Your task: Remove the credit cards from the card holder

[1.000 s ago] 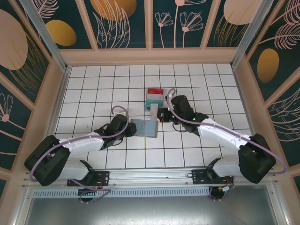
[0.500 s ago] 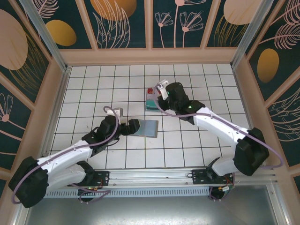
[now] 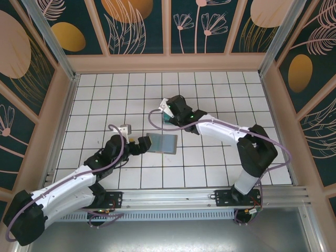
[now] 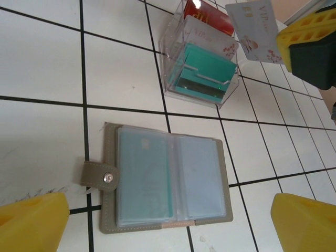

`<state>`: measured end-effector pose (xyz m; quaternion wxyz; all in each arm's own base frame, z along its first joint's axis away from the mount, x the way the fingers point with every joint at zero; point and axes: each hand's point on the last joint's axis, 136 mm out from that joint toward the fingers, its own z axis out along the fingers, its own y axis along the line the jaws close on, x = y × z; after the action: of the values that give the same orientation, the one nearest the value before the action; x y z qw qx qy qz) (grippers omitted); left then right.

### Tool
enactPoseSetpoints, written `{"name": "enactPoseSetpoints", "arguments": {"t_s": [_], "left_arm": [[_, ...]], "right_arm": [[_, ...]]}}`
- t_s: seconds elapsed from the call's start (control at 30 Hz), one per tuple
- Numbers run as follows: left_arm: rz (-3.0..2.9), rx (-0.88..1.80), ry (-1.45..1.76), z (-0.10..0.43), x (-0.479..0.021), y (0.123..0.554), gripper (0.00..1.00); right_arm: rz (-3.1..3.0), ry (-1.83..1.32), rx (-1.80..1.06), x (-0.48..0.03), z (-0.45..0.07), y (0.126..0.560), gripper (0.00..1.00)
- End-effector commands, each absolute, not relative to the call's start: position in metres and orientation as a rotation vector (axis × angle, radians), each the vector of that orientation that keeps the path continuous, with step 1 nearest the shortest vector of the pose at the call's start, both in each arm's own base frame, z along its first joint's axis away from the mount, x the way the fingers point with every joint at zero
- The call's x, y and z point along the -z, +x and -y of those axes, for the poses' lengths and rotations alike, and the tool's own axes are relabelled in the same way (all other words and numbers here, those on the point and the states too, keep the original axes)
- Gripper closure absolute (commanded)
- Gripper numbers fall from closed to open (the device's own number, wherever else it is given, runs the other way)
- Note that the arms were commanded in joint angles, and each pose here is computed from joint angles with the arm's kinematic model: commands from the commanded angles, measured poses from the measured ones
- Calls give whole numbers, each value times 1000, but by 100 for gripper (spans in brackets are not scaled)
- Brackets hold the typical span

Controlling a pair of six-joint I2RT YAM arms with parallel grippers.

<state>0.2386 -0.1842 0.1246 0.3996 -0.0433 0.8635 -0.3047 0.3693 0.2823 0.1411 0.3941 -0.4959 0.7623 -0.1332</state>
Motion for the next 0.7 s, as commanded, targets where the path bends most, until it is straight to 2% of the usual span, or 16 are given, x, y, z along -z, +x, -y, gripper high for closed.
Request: {"name": "enactPoseSetpoints", "arguments": {"t_s": [0.0,0.37,0.67], "left_arm": [[-2192,742,-135,177,-119,237,1],[-2197,736,-131,176,-116,236,1],[-2195,729,-132,174,-115,236,2]], "right_arm": [[-1878,-1362,458,-139,-285,374,100],[-1885,-1408,540,-113,-286,385,100],[-1875,-1423,516,-113,-296,387,100]]}}
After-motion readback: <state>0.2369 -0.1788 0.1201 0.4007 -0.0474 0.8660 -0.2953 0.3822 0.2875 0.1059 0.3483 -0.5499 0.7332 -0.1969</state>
